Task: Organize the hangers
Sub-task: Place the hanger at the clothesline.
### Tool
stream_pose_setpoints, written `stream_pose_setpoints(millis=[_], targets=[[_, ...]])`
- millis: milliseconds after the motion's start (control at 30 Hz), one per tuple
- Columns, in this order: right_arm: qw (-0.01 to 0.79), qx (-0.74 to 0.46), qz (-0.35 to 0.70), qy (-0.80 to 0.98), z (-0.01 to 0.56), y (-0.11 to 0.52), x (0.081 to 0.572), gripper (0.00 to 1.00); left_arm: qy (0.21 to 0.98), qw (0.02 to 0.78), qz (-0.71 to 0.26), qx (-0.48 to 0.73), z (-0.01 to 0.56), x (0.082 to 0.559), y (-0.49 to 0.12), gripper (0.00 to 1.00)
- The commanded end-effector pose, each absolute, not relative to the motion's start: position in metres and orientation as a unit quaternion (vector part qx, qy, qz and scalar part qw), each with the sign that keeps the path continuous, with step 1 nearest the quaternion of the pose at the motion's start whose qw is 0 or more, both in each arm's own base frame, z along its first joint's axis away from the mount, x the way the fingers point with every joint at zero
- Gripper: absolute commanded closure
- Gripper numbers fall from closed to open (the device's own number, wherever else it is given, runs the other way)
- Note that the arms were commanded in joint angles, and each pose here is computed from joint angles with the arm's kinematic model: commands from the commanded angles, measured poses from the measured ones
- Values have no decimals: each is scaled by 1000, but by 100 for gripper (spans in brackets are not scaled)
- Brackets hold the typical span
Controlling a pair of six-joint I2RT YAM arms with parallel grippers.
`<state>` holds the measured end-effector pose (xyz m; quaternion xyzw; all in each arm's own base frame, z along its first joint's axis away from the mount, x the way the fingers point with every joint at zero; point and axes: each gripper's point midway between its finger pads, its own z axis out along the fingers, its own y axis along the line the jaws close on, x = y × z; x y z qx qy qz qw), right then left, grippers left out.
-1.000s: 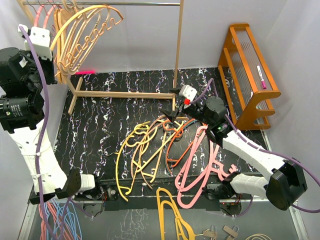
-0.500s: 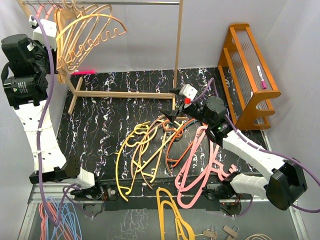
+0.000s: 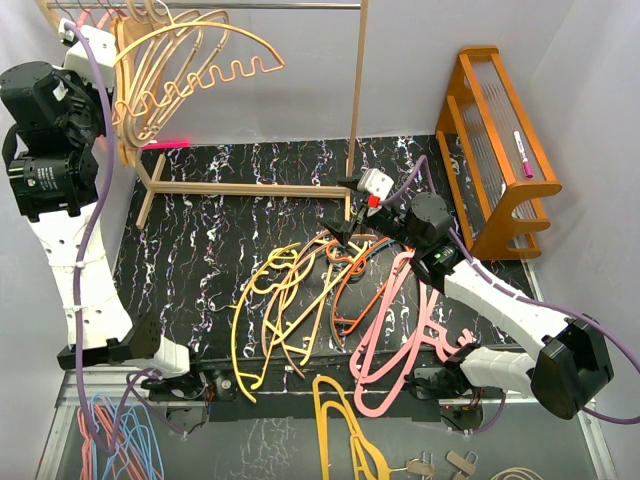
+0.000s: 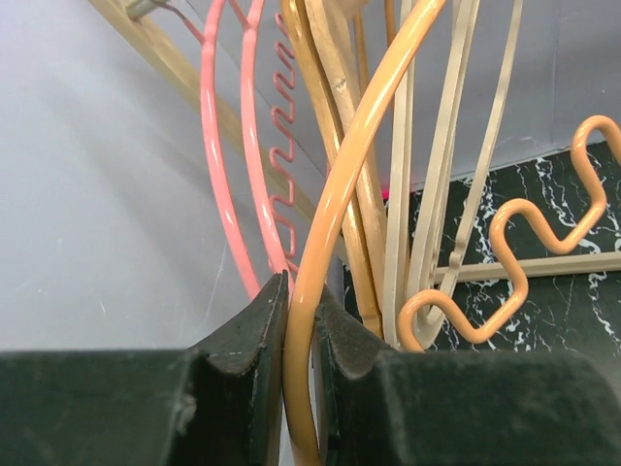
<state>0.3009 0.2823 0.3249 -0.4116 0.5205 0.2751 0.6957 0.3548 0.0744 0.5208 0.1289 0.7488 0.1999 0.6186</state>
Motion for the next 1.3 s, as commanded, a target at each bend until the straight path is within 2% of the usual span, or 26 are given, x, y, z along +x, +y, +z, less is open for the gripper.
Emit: stream_pose_setpoints(millis=[0,567,933,1100,1133,1167,1233,1267], targets=[[726,-403,275,485,360,283,302,2,690,673,238,121,569,350,71,100],[721,-403,278,489,352,285,305,2,662,659,325,146,572,375,53,100],[717,-406,295,484,348,290,304,2,652,616,419,141,558,353,75,100],[713,-407,305,483,346,294,303,1,650,612,428,139,559,346,78,98],[713,-407,305,483,346,294,303,1,651,614,425,137,562,343,78,77],[712,-407,306,483,346,294,303,1,652,616,420,138,565,340,77,49],[713,-403,304,487,345,293,305,2,653,630,398,136,573,330,72,8],[713,-400,301,491,344,292,306,2,650,647,376,133,582,320,67,4]])
